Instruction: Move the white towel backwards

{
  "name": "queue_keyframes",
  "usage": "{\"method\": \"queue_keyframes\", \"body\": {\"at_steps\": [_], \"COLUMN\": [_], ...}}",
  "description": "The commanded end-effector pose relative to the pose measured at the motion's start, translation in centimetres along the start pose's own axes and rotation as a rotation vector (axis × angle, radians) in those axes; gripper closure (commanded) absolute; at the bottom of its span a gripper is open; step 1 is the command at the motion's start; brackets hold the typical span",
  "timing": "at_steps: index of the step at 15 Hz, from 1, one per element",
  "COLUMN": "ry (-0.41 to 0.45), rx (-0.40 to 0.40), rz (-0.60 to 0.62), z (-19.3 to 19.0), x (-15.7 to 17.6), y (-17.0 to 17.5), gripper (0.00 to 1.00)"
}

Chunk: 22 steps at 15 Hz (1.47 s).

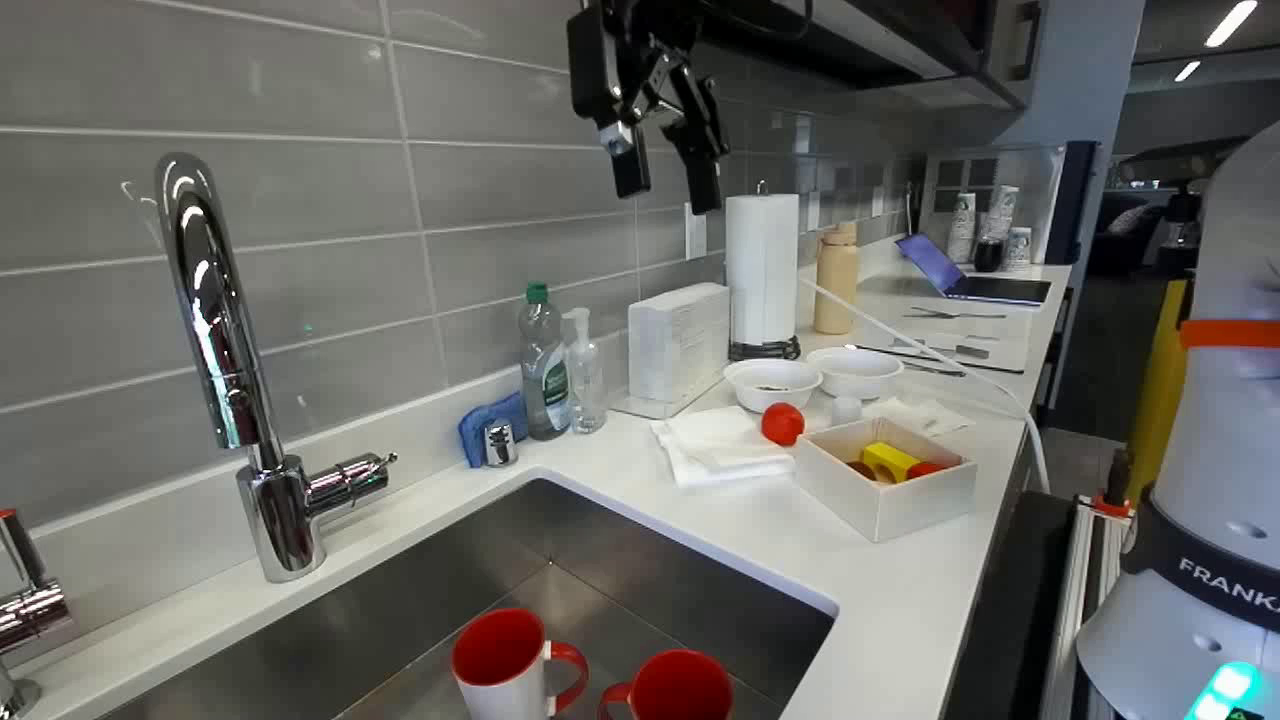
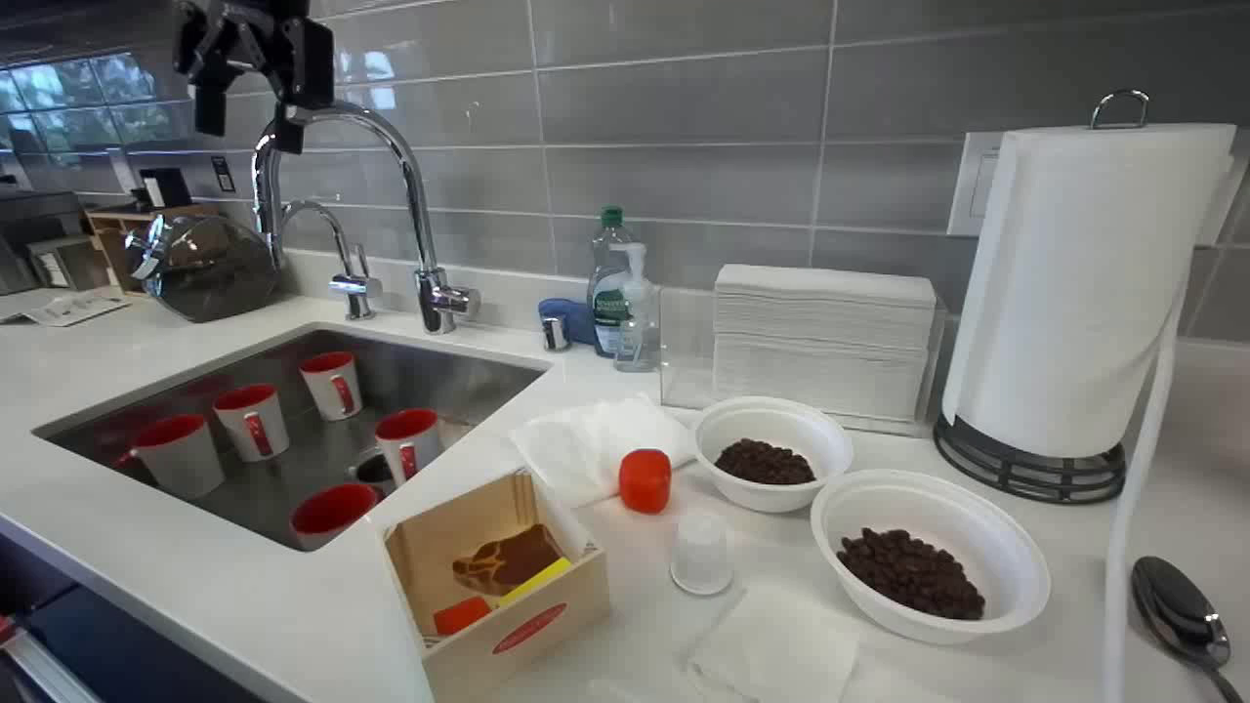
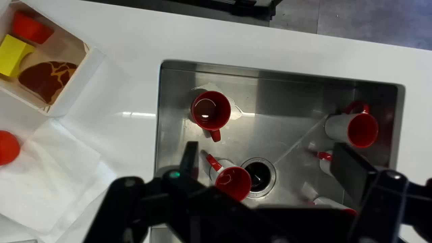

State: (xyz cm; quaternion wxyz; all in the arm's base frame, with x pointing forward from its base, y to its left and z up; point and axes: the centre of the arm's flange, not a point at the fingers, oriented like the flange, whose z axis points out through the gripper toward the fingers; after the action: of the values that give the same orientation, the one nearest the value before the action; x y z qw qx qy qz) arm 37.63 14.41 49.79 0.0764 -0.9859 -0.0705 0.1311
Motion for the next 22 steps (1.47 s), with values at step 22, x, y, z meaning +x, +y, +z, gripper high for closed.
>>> {"method": "queue_keyframes", "body": {"at_steps": [22], "ry": [0.097], "rx": [0.115], "rz": [0.145], "z": [0.6], "x": [-2.8], "y": [14.3], "gripper": [0.0]}}
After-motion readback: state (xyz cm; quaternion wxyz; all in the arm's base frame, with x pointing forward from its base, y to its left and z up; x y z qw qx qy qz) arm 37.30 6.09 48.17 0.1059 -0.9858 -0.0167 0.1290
